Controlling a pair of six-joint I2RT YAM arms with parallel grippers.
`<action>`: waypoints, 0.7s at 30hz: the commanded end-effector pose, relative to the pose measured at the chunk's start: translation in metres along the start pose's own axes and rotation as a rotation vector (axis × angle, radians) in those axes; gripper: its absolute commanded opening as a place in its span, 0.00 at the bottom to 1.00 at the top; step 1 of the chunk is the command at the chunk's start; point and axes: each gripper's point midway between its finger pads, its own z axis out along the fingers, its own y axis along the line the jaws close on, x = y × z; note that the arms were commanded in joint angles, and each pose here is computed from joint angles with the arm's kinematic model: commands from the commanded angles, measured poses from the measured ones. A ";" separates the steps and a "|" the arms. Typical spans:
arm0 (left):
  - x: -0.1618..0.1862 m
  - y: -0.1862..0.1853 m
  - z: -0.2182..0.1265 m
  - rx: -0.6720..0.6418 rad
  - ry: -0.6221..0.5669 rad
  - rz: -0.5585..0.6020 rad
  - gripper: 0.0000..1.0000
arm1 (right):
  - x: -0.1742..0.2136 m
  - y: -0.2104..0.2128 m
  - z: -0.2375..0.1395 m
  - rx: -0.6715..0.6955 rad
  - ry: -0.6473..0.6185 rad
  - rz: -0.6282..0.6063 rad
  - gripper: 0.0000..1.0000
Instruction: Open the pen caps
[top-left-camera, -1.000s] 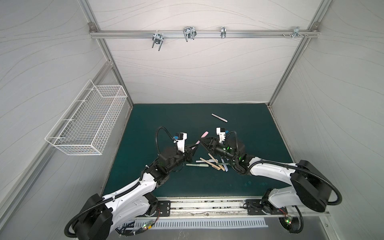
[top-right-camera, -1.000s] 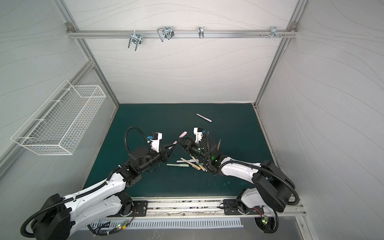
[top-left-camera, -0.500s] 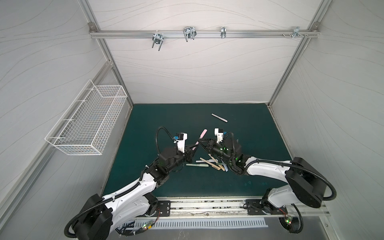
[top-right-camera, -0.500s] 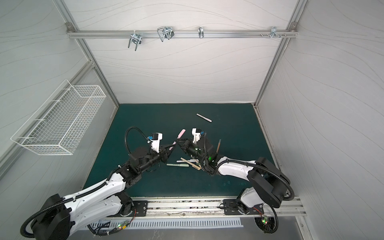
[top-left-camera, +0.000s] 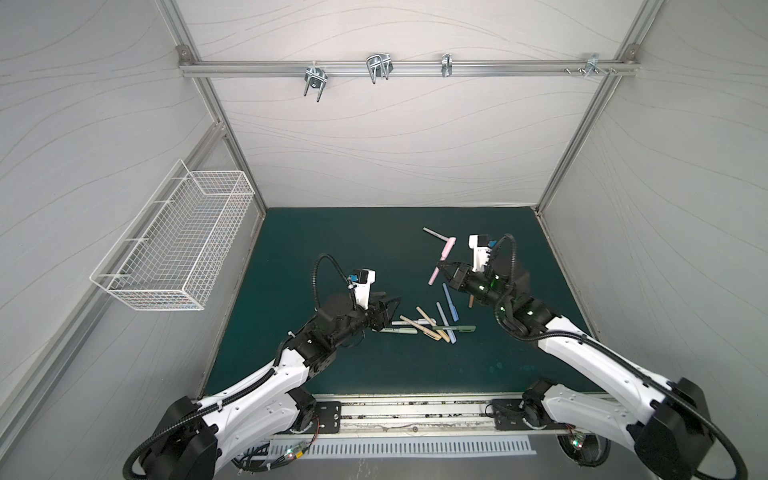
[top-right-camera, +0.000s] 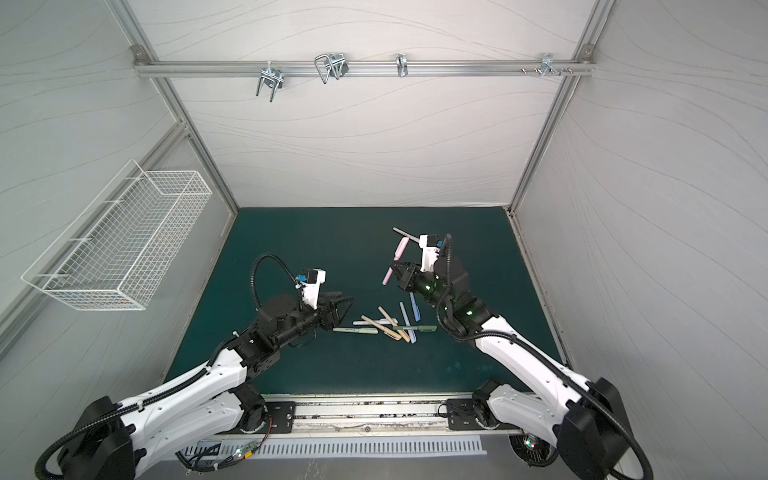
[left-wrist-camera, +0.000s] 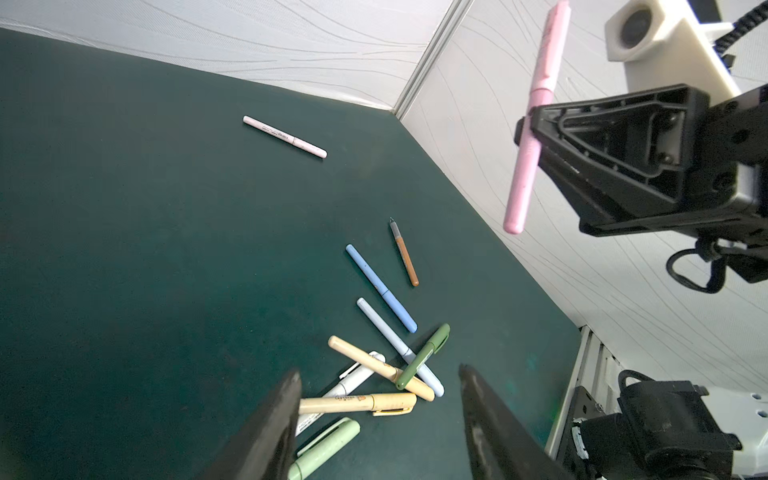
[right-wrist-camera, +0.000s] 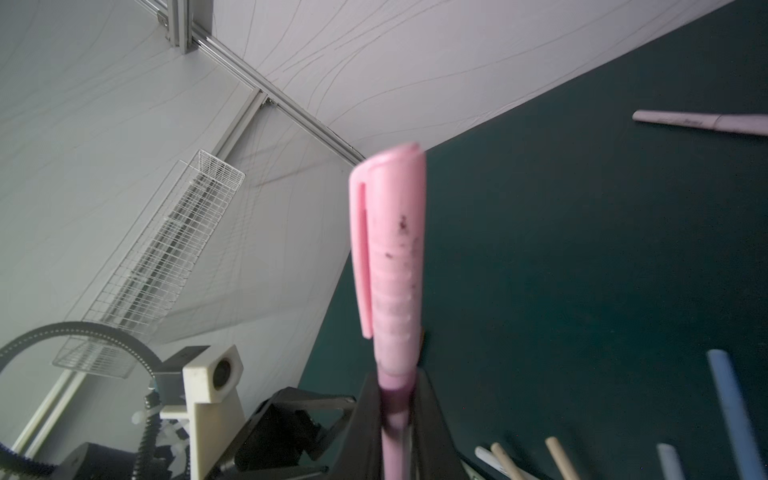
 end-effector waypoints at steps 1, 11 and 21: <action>-0.021 -0.017 -0.001 0.056 -0.048 0.038 0.62 | 0.035 -0.027 -0.014 0.045 0.160 -0.188 0.02; -0.016 -0.030 0.002 0.139 -0.028 0.053 0.63 | 0.064 -0.004 -0.017 -0.144 0.331 -0.434 0.02; -0.016 -0.057 0.002 0.296 -0.021 0.065 0.59 | 0.106 -0.003 -0.001 -0.219 0.419 -0.532 0.03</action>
